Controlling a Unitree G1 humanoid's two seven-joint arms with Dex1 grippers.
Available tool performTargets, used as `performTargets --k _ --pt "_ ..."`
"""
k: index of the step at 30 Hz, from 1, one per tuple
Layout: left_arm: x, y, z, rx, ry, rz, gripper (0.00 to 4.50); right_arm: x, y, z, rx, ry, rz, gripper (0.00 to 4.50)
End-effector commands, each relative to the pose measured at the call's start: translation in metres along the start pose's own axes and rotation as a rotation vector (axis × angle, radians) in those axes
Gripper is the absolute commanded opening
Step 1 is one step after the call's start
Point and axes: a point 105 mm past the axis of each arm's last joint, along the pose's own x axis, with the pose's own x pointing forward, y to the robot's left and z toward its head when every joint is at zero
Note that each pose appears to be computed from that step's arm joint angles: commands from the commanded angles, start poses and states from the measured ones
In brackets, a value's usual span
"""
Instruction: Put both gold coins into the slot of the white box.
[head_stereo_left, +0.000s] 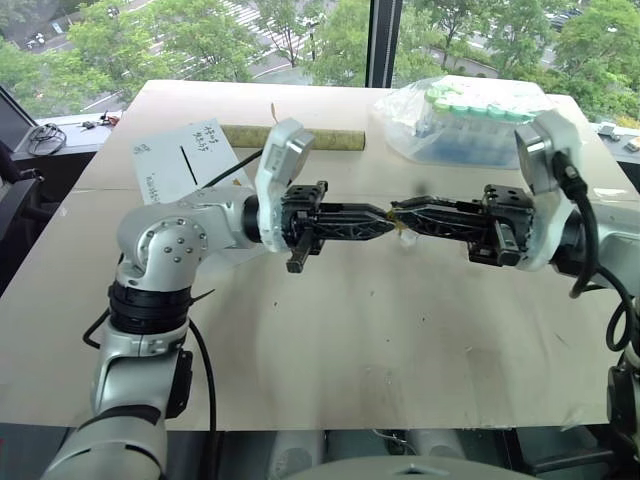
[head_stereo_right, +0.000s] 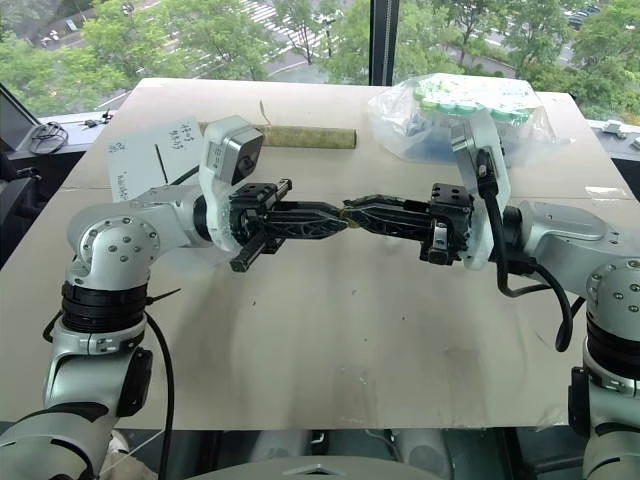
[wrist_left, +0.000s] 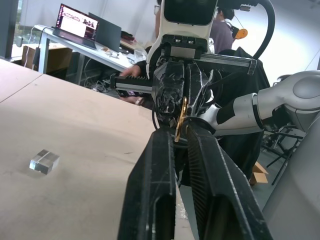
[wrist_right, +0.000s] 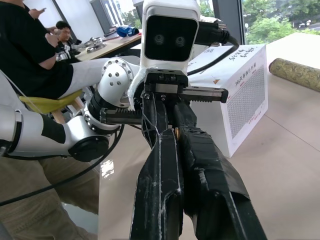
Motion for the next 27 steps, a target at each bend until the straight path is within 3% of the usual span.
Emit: performTargets --k 1,22,23,27 --pt "0.0032 -0.0047 0.009 0.045 -0.006 -0.026 0.38 -0.0001 0.0079 0.0056 -0.034 -0.018 0.022 0.0" --pt "0.004 -0.003 0.0091 0.049 -0.006 -0.027 0.38 -0.0006 0.0123 0.0055 -0.024 -0.018 0.038 0.0" --pt "0.0042 -0.0033 0.009 0.048 -0.006 -0.029 0.18 -0.0005 0.0127 0.0055 -0.024 -0.018 0.04 0.0" --pt "0.0049 -0.0043 0.0088 0.047 -0.009 -0.036 0.18 0.0 0.0133 0.005 -0.022 -0.017 0.042 0.0"
